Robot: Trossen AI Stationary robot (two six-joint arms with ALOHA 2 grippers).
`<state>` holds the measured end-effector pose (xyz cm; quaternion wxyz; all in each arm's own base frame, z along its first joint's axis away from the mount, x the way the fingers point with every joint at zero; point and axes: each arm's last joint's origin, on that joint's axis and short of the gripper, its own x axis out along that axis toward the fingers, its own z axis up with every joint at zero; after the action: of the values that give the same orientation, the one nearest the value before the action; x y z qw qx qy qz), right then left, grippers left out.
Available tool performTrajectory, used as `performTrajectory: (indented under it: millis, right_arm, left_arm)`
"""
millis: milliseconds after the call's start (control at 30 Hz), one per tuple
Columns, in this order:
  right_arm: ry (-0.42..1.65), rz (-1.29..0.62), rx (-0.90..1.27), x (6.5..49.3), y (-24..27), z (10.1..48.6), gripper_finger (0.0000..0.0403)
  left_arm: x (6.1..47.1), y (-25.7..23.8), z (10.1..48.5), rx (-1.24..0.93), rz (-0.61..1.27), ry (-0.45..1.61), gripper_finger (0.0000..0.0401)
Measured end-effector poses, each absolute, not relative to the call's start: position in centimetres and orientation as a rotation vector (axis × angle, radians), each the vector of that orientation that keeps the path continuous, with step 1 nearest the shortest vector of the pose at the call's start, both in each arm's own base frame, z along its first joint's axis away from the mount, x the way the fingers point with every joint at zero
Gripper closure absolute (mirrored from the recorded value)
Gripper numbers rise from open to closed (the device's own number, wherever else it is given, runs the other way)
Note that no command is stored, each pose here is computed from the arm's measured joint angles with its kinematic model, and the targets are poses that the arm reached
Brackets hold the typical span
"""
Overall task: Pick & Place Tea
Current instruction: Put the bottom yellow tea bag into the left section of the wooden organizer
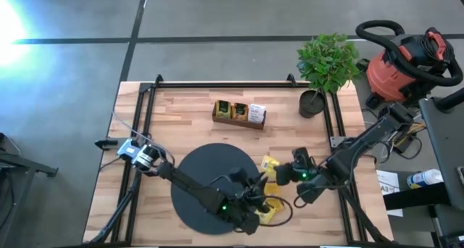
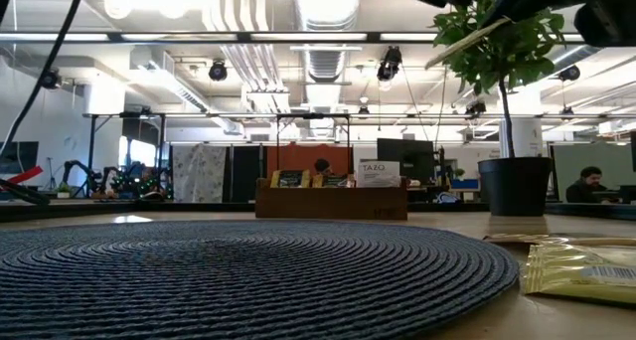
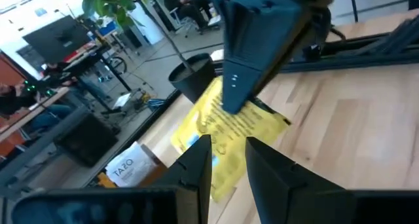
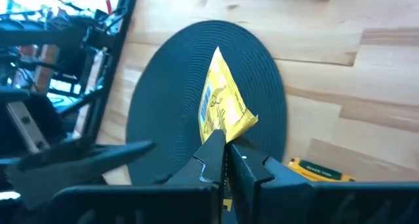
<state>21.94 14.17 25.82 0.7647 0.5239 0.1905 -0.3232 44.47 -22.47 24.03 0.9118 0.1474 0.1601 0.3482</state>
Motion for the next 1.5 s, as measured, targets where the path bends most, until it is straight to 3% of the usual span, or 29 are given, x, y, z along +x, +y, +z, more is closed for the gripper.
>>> performTrajectory:
  millis: [1367, 1500]
  right_arm:
    - [0.345, -0.673, 1.255, 22.6, 12.4, 27.6, 0.0394]
    - [0.342, -0.666, 1.258, 22.7, 12.4, 27.7, 0.0394]
  left_arm:
    - [45.5, -19.1, 23.3, 0.427, 0.853, 0.387, 0.0311]
    - [45.8, -18.5, 23.3, 0.414, 0.833, 0.4, 0.0326]
